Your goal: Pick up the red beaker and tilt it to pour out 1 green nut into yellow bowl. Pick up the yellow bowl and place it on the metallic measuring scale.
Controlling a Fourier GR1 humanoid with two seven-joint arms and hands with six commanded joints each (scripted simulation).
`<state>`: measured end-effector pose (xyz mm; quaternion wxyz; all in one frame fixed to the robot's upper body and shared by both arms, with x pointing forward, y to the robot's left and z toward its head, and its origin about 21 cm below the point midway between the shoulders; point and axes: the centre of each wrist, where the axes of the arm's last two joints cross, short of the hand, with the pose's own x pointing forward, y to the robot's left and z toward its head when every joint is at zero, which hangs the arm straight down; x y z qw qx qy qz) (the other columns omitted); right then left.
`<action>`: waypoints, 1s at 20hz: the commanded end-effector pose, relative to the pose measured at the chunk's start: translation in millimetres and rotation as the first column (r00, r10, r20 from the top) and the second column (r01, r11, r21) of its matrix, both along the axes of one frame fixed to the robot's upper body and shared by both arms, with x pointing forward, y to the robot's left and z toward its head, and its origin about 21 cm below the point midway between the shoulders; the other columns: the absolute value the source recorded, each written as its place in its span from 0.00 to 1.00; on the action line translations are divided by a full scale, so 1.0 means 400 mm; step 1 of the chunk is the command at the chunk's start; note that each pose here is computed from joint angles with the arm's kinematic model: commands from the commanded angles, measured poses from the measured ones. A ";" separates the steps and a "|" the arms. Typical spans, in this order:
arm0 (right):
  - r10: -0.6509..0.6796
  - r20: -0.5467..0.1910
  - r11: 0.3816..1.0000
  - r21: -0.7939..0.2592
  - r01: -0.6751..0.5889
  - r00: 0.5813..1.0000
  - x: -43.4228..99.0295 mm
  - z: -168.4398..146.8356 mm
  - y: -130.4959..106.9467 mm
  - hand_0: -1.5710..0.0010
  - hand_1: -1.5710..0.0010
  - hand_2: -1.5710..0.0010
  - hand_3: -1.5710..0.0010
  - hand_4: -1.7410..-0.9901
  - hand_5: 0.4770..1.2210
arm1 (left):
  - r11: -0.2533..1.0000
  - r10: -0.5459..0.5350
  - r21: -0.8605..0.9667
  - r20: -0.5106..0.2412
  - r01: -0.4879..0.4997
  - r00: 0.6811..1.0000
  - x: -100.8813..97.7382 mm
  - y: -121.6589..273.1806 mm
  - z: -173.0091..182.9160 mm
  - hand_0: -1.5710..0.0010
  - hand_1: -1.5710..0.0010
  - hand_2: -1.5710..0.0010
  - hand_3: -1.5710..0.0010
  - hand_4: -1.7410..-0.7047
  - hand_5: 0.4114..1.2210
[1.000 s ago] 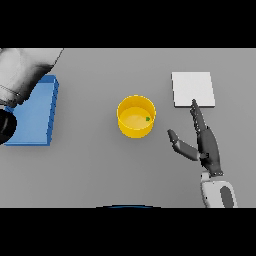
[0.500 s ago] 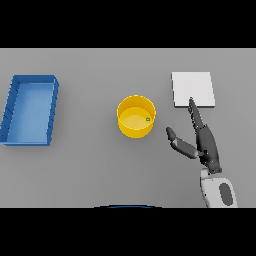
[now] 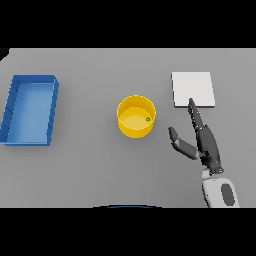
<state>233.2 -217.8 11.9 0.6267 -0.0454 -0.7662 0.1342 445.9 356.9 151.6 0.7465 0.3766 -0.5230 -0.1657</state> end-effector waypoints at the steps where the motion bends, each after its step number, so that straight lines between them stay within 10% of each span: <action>1: -0.005 -0.007 1.000 -0.010 0.005 1.000 0.001 -0.009 -0.007 1.00 1.00 1.00 1.00 0.79 0.27 | 1.000 0.010 -0.021 0.001 -0.010 1.000 -0.022 0.006 -0.036 0.00 0.00 0.00 0.00 0.00 1.00; 9: -0.005 -0.001 1.000 -0.009 0.005 1.000 -0.006 -0.002 -0.011 1.00 1.00 1.00 1.00 0.78 0.26 | 0.990 0.077 -0.117 -0.037 -0.080 0.996 -0.146 -0.021 -0.140 0.00 0.00 0.00 0.00 0.00 0.63; 11: -0.002 -0.012 1.000 0.002 0.002 1.000 -0.005 -0.011 -0.004 1.00 1.00 1.00 1.00 0.78 0.26 | 0.988 0.080 -0.126 -0.057 -0.087 0.995 -0.162 -0.020 -0.123 0.00 0.00 0.03 0.03 0.21 0.50; 15: 0.005 0.010 1.000 -0.008 -0.005 1.000 -0.009 -0.007 -0.003 1.00 1.00 1.00 1.00 0.79 0.26 | 0.973 -0.104 -0.215 -0.093 0.082 0.990 -0.205 -0.017 -0.107 0.52 0.56 0.58 0.57 0.67 0.34; 20: -0.011 -0.002 1.000 -0.027 0.011 1.000 -0.008 -0.008 -0.002 1.00 1.00 1.00 1.00 0.78 0.25 | 0.989 -0.123 -0.104 -0.226 0.102 0.966 -0.208 -0.015 -0.121 0.84 0.86 0.86 0.86 0.88 0.27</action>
